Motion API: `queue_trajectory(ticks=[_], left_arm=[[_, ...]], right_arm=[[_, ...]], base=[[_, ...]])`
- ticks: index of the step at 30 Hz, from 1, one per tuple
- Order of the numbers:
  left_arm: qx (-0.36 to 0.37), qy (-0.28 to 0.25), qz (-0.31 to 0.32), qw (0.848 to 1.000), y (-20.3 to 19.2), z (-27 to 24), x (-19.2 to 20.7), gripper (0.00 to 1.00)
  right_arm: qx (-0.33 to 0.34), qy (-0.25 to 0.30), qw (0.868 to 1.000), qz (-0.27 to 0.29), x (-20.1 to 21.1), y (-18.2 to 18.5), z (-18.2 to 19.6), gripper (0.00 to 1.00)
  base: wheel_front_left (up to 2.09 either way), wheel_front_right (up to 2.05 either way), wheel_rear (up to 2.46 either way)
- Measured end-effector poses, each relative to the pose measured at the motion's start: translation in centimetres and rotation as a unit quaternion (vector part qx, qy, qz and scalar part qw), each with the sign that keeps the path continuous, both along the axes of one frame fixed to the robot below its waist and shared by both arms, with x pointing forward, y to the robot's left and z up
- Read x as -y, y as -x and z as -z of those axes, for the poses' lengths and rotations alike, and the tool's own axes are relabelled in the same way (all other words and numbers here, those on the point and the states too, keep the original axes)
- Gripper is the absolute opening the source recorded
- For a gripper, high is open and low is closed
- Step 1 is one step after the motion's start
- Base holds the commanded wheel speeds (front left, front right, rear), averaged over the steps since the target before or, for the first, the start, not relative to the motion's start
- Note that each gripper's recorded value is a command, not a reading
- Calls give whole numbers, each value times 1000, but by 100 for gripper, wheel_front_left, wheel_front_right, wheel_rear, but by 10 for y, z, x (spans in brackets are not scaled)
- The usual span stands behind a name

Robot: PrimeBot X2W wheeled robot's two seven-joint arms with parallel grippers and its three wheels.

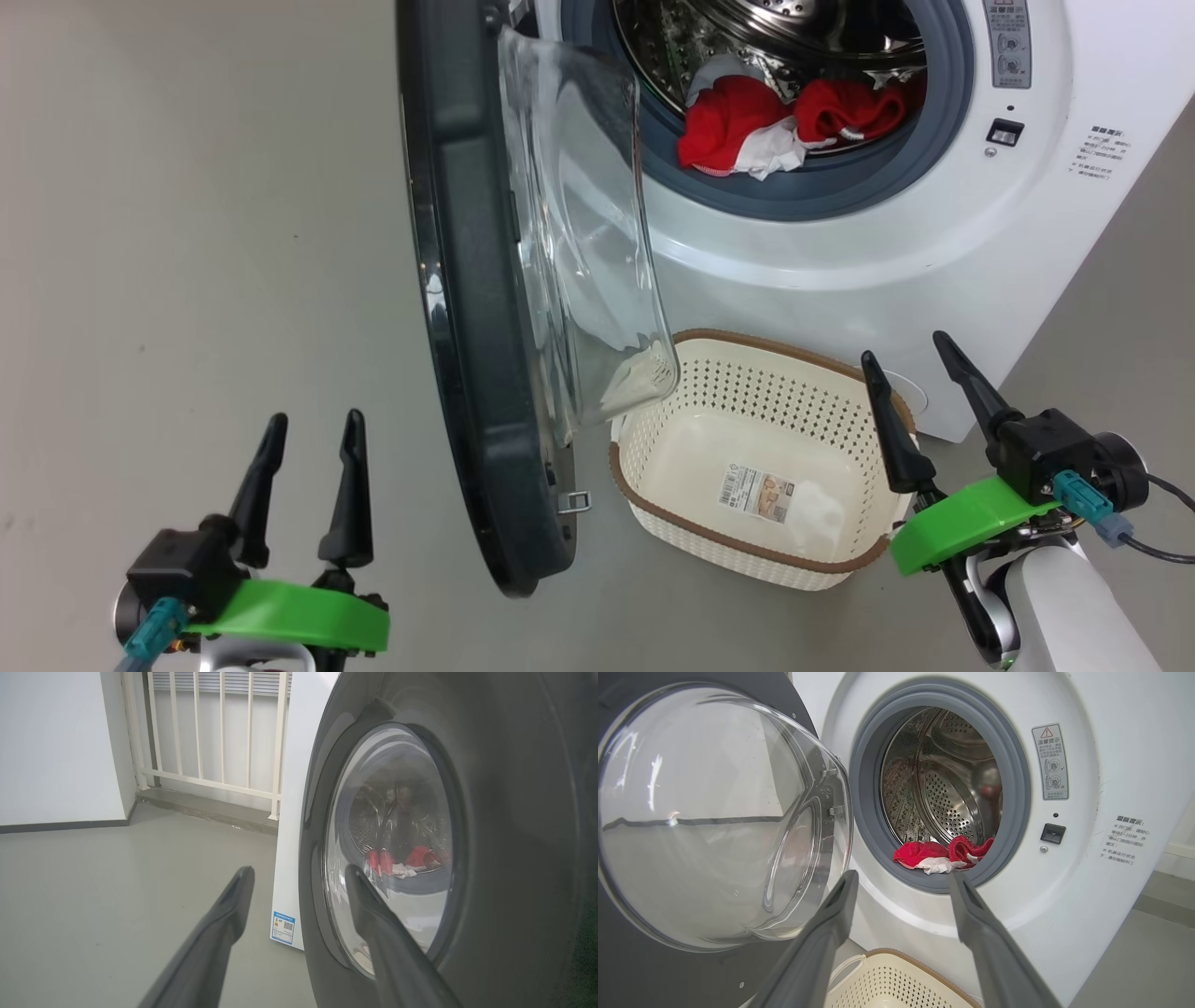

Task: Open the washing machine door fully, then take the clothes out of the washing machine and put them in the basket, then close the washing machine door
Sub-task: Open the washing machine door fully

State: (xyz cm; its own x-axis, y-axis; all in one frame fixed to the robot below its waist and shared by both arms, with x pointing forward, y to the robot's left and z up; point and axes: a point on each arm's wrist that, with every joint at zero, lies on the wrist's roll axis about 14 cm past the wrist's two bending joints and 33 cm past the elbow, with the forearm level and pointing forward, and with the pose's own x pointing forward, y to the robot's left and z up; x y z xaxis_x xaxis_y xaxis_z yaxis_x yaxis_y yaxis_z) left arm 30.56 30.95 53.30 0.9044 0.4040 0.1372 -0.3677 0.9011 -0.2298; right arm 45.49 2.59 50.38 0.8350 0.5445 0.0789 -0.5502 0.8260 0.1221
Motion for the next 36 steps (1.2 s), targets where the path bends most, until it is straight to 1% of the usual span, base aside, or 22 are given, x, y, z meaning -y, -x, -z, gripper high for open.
queue_trajectory(ticks=[2,3,4,9,12,15,17,18,19,20,21,22,24,27,30,33,36], left_arm=[[-4,-4,1,1000,0,1,1,100],[-6,-6,2,1000,-1,2,1,44],[-7,-8,2,1000,-1,2,1,0],[-2,-18,-4,1000,-1,-4,-1,0],[22,-19,-4,1000,-2,-19,-2,0],[58,-34,-1,998,-6,-45,-2,0],[95,-51,6,994,-10,-71,0,0],[133,-67,15,989,-13,-99,3,0],[151,-75,18,985,-13,-112,6,0],[151,-75,18,985,-13,-112,6,0],[169,-82,24,982,-13,-124,9,0],[201,-79,42,975,-14,-142,18,0],[220,-82,70,970,-16,-153,35,0],[224,-83,117,964,-25,-155,64,0],[210,-72,167,961,-34,-150,92,0],[180,-63,205,960,-43,-136,114,0],[138,-49,227,963,-50,-112,126,0]], right_arm=[[0,0,1000,-1,0,0,0,100],[0,0,1000,-1,0,1,0,100],[-1,0,1000,-2,-1,1,0,100],[-4,-3,1000,-3,-2,1,2,100],[-6,-2,1000,-5,-3,1,4,100],[-9,-2,1000,-7,-5,2,5,100],[-9,-1,1000,-10,-6,3,5,100],[-9,0,1000,-11,-7,4,5,100],[-9,0,1000,-11,-7,4,5,100],[-9,0,1000,-11,-7,4,5,100],[-9,0,1000,-11,-6,4,5,100],[-15,-7,1000,-11,-6,5,6,100],[-19,-10,1000,-13,-7,7,7,100],[-21,-10,1000,-15,-7,9,7,100],[-23,-9,1000,-12,-4,10,8,100],[-24,-8,1000,-8,-1,9,9,100],[-24,-9,1000,-4,1,8,10,100]], base=[[0,0,0],[0,0,0],[0,0,0],[0,0,0],[0,0,0],[0,0,0],[0,0,0],[0,0,0],[0,0,0],[0,0,0],[0,0,0],[0,0,0],[0,0,0],[0,0,0],[0,0,0],[0,0,0],[0,0,0]])
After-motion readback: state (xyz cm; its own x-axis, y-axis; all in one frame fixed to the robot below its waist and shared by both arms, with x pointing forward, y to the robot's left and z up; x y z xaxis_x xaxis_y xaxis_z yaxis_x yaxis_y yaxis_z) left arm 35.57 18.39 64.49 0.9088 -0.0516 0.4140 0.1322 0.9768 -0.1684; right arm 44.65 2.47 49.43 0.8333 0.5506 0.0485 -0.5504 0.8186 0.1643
